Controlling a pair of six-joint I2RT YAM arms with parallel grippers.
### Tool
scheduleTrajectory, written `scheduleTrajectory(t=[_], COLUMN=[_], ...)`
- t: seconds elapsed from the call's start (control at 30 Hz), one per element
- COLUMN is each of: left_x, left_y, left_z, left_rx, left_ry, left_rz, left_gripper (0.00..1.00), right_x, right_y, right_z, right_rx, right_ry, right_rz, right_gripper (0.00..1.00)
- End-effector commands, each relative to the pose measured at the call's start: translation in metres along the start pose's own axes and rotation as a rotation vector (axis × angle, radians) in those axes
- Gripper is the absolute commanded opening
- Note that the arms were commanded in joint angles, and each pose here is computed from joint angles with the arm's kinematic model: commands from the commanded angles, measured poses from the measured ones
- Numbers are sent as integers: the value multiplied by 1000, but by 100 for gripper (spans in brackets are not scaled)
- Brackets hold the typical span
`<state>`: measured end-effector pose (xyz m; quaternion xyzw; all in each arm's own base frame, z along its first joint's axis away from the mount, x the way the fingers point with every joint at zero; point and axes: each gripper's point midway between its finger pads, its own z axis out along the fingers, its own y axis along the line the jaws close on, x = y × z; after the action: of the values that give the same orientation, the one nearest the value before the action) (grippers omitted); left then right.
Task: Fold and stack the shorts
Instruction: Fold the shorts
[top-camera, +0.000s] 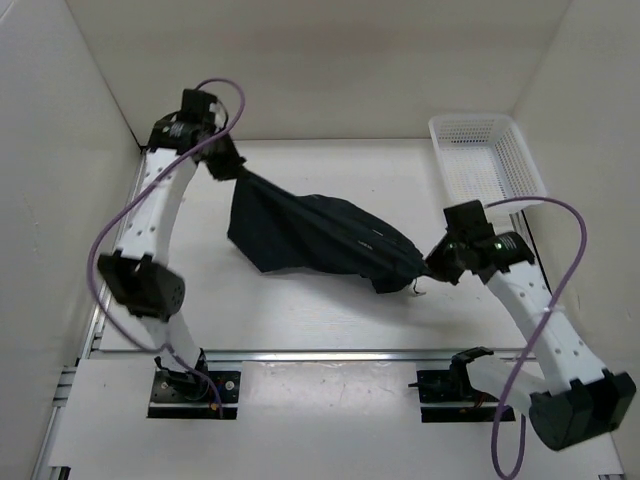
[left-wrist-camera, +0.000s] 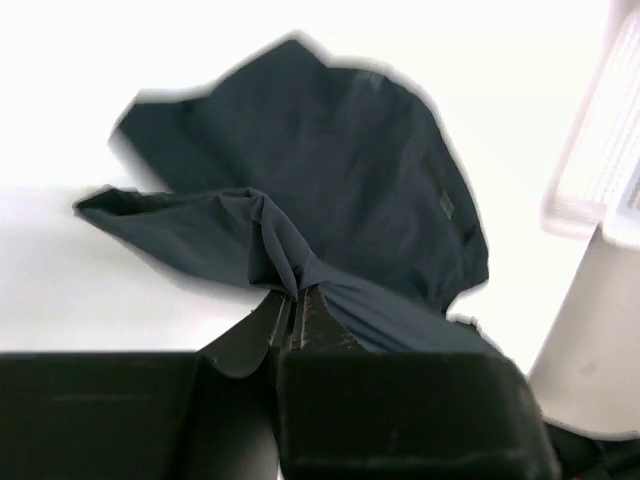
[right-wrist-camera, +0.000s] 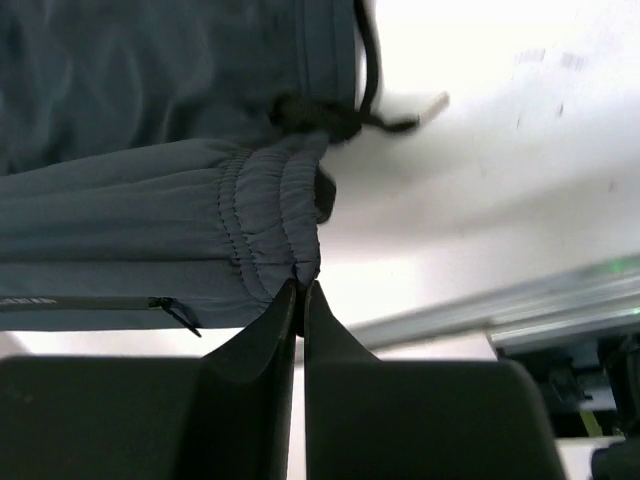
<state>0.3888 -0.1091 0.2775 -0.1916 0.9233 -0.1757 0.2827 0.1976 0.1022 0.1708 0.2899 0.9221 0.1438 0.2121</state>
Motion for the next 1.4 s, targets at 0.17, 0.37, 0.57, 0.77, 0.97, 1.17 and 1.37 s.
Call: scheduleTrajectory(t=[0.17, 0.37, 0.57, 0.77, 0.97, 1.17, 1.37], left_x=[-80, -84, -4, 74, 83, 80, 78], left_y=[-60, -12, 59, 77, 91, 89, 87], left_z=[123, 104, 97, 134, 171, 183, 203], left_rx=[47, -3, -162, -139, -184, -206, -217], left_ry=[-81, -86, 60, 262, 314, 307, 314], left_rz=[173, 109, 110, 81, 61, 53, 52], left_gripper=[63, 97, 86, 100, 100, 90, 61], right_x=[-100, -125, -20, 40, 40, 30, 40], right_y=[3, 10, -21, -8, 16, 29, 39], right_z=[49, 32, 67, 85, 98, 127, 142], right_rx=[181, 180, 66, -129, -193, -99, 1], right_ry=[-142, -168, 136, 331, 341, 305, 245], right_rz=[-62, -125, -62, 74, 81, -44, -208], right_gripper=[58, 91, 89, 99, 99, 91, 88])
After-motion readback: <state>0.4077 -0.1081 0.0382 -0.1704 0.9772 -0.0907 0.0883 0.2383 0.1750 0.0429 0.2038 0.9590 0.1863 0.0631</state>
